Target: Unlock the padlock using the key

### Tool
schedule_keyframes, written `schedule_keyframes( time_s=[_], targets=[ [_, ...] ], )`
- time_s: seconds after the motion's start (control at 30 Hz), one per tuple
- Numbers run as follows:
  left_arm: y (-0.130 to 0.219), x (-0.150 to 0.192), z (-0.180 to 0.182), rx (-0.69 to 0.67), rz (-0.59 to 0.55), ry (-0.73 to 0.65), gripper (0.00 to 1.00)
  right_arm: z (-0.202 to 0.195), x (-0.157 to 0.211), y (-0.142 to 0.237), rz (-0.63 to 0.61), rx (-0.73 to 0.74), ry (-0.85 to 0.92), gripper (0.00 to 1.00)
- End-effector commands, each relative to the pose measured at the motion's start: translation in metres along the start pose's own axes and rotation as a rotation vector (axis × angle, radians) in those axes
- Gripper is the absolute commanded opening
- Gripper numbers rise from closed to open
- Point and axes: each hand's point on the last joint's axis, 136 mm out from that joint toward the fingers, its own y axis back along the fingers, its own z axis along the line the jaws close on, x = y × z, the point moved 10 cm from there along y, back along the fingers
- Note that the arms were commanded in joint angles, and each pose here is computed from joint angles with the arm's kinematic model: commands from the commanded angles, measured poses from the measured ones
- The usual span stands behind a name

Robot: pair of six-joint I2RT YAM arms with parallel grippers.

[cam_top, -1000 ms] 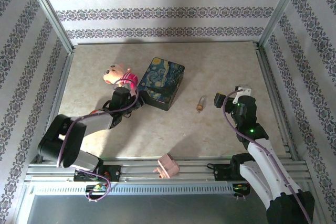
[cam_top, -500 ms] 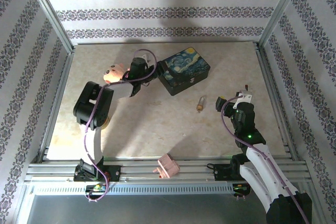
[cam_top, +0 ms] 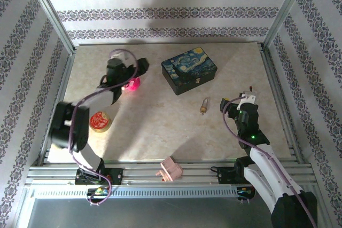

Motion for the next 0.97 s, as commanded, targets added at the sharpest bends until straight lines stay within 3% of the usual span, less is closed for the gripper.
schedule_keyframes(
  time_s=[0.0, 0.2, 0.37, 0.67, 0.93],
  targets=[
    [0.044, 0.002, 0.032, -0.232, -0.076, -0.182, 0.99, 0.001, -0.020, -0.003, -0.097, 0.022, 0.041, 0.98],
    [0.114, 0.011, 0.061, -0.474, -0.215, -0.387, 0.99, 0.006, -0.030, -0.017, -0.153, 0.015, 0.085, 0.98],
    [0.132, 0.034, 0.085, -0.581, -0.277, -0.492, 0.99, 0.009, -0.044, -0.035, -0.176, 0.054, 0.110, 0.98],
    [0.119, 0.058, 0.102, -0.455, -0.325, -0.522, 0.99, 0.014, -0.051, -0.062, -0.193, 0.067, 0.116, 0.98],
    [0.098, 0.072, 0.113, -0.405, -0.269, -0.548, 0.99, 0.004, -0.044, -0.074, -0.156, 0.110, 0.076, 0.98]
  ],
)
